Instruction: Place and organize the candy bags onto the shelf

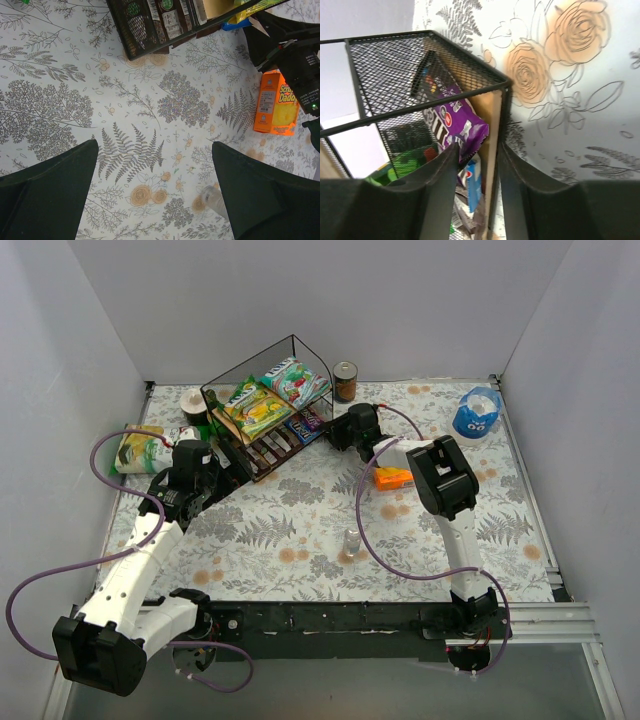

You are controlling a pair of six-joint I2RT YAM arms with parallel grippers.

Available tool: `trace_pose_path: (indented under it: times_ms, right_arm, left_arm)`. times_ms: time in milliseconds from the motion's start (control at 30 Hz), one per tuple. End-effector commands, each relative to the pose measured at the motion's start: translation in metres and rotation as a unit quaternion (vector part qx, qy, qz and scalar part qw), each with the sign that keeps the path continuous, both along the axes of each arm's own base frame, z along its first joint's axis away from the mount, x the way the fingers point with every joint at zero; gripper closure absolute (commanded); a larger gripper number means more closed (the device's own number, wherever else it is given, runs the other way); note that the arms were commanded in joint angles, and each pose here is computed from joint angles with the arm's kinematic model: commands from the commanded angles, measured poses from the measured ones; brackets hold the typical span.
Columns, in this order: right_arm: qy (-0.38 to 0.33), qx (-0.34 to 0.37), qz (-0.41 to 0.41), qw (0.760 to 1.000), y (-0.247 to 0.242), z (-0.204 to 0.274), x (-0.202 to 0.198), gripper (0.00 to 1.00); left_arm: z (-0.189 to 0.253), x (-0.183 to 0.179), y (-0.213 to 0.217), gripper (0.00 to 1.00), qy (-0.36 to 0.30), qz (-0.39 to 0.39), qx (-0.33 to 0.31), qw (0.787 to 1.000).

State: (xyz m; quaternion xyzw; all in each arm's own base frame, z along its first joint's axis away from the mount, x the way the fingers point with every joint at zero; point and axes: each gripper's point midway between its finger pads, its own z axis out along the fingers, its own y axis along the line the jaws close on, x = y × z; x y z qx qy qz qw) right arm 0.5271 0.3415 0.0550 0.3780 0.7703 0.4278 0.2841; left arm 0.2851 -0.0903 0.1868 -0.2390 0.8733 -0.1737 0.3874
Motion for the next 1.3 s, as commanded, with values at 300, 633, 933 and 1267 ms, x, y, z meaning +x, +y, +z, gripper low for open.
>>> trace_pose_path:
  times_ms: [300, 633, 933, 1267]
  right_arm:
    - [-0.125, -0.053, 0.042, 0.990, -0.014, 0.091, 0.011, 0.39]
    - [-0.137, -0.061, 0.094, 0.984, -0.020, 0.117, -0.023, 0.32]
    - [-0.186, -0.275, 0.122, 0.935, -0.092, 0.156, -0.081, 0.23]
    - [-0.125, -0.495, -0.054, 0.858, -0.254, 0.149, -0.156, 0.23]
  left_arm:
    - [0.018, 0.002, 0.004, 0.02, -0.025, 0.009, 0.005, 1.000]
    - [0.021, 0.000, 0.005, 0.02, -0.029, 0.012, 0.004, 1.000]
    - [0.031, 0.005, 0.020, 0.02, -0.064, 0.029, 0.040, 0.997]
    - [0.046, 0.012, 0.041, 0.02, -0.088, 0.078, 0.073, 0.990]
